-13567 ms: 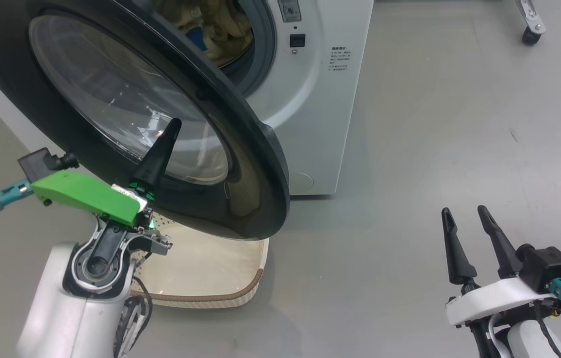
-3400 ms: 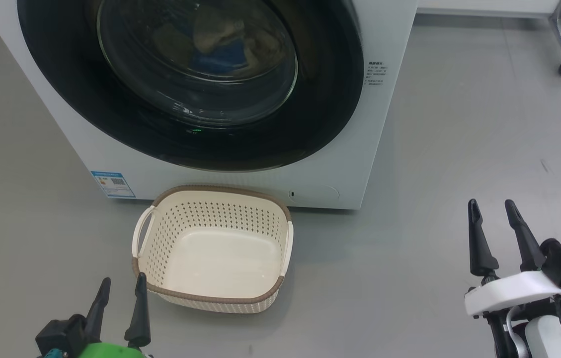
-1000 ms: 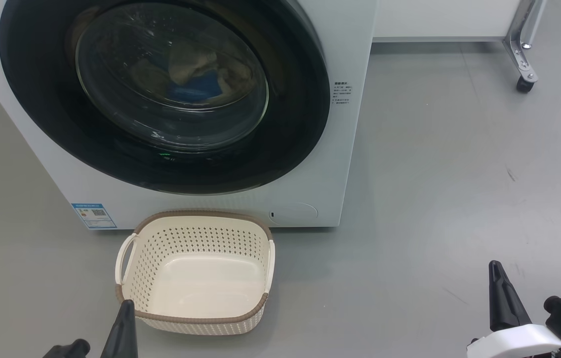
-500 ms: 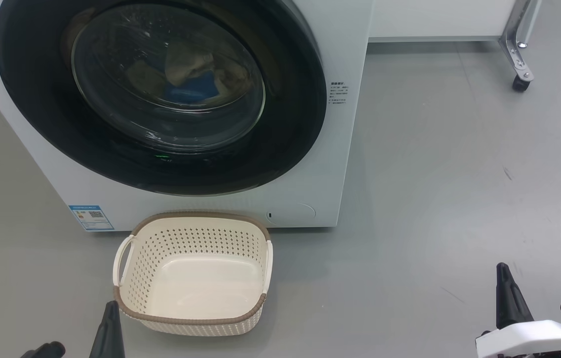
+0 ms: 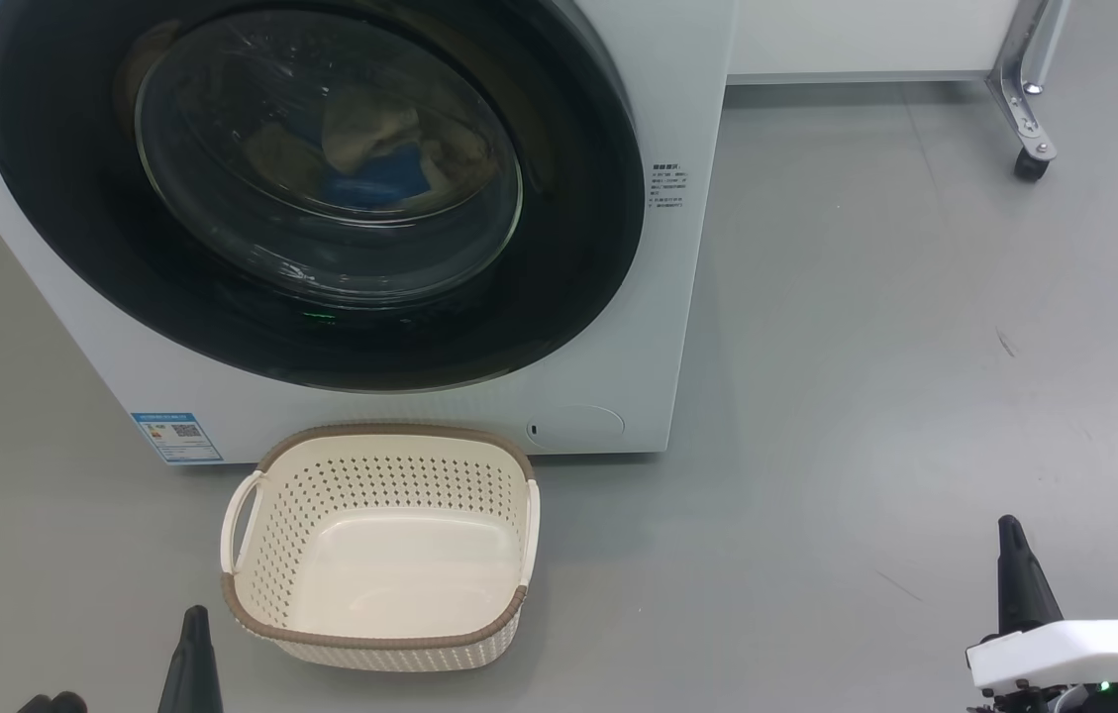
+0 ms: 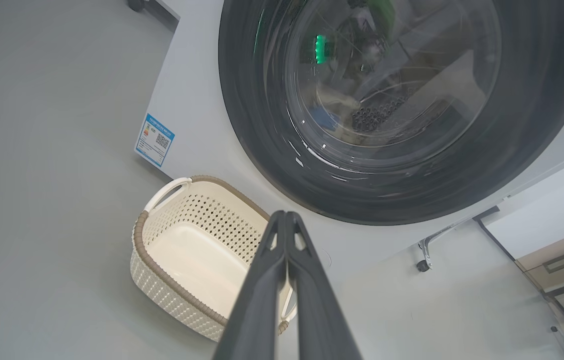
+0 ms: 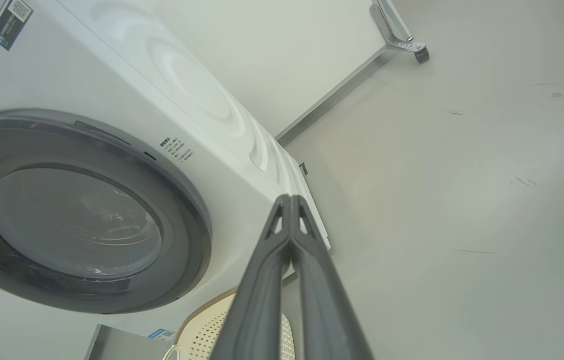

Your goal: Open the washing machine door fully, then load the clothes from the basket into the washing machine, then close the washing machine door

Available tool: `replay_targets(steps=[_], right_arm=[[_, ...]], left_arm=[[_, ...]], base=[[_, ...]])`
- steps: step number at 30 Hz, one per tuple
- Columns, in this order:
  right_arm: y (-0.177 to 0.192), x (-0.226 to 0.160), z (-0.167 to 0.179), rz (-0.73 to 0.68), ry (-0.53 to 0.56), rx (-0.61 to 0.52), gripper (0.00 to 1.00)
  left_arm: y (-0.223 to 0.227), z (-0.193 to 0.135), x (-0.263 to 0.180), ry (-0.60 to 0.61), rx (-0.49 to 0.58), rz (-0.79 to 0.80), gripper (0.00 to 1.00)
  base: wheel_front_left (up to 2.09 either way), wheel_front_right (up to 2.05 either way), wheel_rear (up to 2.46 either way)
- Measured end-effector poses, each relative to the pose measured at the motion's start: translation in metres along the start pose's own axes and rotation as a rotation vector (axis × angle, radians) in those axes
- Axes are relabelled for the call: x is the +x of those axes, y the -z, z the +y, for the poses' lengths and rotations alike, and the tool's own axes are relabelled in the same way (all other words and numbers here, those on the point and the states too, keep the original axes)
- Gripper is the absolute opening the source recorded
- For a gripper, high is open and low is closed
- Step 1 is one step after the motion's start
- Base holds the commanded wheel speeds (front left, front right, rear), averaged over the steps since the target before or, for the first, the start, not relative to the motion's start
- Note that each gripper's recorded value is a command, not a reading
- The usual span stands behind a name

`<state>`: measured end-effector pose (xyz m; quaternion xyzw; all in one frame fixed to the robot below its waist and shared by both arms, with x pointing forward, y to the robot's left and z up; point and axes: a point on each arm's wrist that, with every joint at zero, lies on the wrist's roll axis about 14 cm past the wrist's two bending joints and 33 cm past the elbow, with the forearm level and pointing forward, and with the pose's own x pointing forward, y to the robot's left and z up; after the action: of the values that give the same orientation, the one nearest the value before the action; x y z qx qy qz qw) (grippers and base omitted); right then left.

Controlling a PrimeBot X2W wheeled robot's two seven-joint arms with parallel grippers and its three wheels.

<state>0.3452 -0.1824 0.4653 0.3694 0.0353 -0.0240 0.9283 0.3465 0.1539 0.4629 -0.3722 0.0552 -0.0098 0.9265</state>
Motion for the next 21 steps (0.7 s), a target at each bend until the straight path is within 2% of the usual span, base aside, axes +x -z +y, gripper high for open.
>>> replay_targets(steps=[21], right_arm=[[-0.0074,0.0093,-0.0053,0.003,0.033,0.275,0.00]], left_arm=[[-0.0100,0.0078,0.0065,-0.032,-0.271,-0.003,0.00]], base=[[0.00,0.00,0.00]])
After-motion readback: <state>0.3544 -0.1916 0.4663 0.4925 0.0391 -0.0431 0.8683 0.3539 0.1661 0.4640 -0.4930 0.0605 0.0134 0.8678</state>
